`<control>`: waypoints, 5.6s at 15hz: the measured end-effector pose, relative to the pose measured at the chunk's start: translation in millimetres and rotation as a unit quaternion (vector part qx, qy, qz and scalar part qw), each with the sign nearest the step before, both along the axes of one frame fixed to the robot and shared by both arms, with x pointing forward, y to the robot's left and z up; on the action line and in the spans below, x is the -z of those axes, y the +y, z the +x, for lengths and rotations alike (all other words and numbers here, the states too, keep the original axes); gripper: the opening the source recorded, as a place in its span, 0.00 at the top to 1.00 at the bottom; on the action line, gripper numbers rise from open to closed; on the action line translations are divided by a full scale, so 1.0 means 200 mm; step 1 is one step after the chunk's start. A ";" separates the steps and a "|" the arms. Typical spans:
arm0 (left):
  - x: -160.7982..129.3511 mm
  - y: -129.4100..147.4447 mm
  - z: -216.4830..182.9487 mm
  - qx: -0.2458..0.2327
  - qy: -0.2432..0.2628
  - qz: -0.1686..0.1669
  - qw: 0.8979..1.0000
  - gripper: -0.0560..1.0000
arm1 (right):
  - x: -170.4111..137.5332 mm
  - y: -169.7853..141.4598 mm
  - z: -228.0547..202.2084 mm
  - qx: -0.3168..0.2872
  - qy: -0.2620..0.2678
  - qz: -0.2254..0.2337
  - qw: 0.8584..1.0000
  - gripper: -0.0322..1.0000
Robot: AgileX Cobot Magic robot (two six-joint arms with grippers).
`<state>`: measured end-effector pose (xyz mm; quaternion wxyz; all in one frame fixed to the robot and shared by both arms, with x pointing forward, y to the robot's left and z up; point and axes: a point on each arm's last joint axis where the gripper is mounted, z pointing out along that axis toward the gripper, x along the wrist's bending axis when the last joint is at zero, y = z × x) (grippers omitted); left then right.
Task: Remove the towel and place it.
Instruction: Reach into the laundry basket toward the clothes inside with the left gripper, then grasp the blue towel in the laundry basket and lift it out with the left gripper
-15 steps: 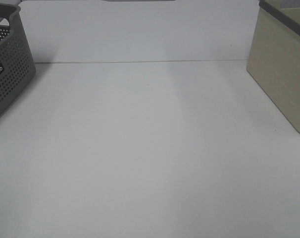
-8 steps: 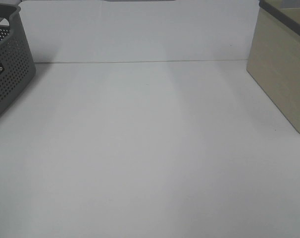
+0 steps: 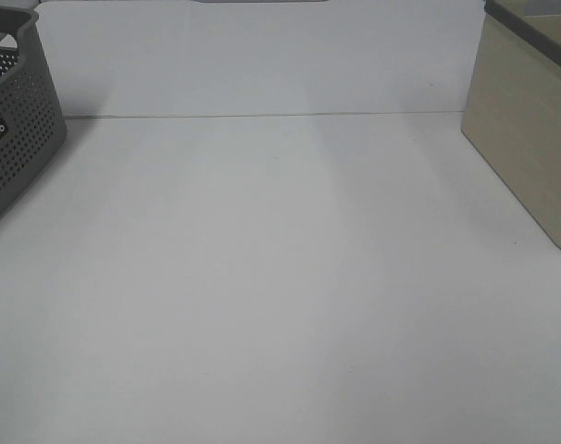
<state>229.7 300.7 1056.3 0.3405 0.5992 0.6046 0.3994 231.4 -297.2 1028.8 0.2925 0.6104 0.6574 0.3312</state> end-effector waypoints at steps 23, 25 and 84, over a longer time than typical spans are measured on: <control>-0.61 0.27 1.78 0.228 0.293 0.432 0.822 0.05 | 0.00 0.00 0.00 0.000 0.000 0.000 1.000 0.10; -0.45 0.32 1.96 0.233 0.333 0.450 0.795 0.05 | 0.00 0.00 0.00 0.000 0.000 0.000 1.000 0.10; -0.40 0.44 2.11 0.179 0.255 0.475 0.823 0.95 | 0.00 0.00 0.00 0.000 0.000 0.000 1.000 0.10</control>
